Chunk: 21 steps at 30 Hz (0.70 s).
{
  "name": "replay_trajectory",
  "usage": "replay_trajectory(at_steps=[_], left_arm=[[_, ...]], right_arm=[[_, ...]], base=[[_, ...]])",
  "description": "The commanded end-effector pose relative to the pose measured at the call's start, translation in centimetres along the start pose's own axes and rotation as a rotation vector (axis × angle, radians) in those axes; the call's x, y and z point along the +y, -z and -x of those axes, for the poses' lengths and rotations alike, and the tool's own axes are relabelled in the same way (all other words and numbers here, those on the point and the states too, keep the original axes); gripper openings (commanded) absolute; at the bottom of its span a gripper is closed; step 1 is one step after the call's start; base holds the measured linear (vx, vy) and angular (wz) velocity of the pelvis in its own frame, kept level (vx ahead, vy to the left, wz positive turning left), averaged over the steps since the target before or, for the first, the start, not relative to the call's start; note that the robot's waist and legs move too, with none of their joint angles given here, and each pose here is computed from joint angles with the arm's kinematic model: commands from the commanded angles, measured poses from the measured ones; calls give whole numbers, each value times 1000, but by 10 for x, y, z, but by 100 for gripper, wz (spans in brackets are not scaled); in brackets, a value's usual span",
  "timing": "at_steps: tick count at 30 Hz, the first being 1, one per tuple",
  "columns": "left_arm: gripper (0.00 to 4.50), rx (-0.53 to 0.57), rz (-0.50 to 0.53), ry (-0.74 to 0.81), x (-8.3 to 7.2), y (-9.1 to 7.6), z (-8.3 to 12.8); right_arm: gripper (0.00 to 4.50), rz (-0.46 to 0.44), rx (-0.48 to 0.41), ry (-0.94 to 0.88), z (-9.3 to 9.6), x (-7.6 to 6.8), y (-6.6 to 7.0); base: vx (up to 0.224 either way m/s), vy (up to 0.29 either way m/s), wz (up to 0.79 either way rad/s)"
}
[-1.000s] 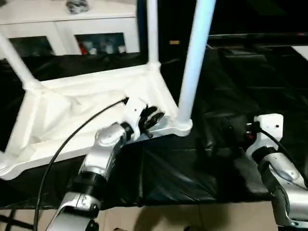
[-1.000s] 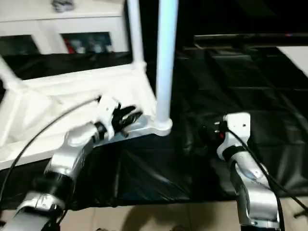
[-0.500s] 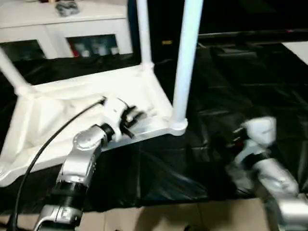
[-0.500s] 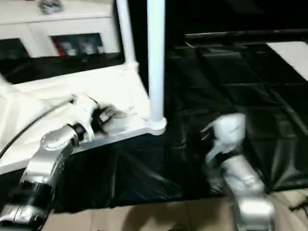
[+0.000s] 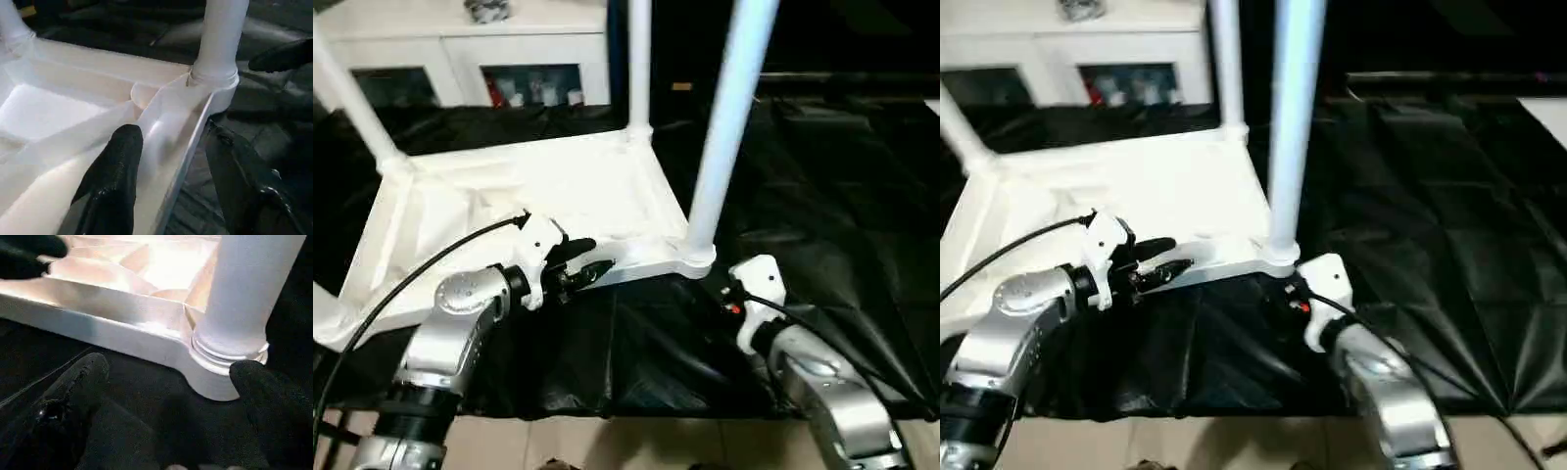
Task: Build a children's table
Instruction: Rotate leg to tighten
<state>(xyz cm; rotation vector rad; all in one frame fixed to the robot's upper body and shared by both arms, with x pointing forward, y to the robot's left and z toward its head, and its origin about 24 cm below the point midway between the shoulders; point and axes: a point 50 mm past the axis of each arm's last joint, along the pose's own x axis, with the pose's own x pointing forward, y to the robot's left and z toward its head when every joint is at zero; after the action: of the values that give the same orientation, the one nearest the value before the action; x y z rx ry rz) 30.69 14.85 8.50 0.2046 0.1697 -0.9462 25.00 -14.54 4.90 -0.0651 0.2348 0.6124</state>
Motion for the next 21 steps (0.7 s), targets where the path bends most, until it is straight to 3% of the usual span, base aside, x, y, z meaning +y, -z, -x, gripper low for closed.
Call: replay_trajectory(at_steps=[1,6,11,13,14,15,21], left_arm=[[272,19,-6,45,-2,-3,-5],[272,41,25,152,-15,-1,-32],[272,79,13,199,-19,4,-46],[272,86,-6,178,-15,3,-61],[272,86,-6,178,-15,3,-61],[299,97,-27,168,-11,0,-68],[305,155,-42,142,-1,4,-75]], right_arm=[[450,1,-34,-25,6,-2,-7],[450,38,-8,-50,31,-15,-8],[450,49,-12,16,40,-31,-13],[450,47,-7,77,48,-47,-15],[450,47,-7,77,48,-47,-15],[450,63,-2,97,51,-53,-17],[450,90,6,104,54,-58,-20]], base=[[0,0,0],[0,0,0],[0,0,0],[0,0,0],[0,0,0],[0,0,0],[0,0,0]])
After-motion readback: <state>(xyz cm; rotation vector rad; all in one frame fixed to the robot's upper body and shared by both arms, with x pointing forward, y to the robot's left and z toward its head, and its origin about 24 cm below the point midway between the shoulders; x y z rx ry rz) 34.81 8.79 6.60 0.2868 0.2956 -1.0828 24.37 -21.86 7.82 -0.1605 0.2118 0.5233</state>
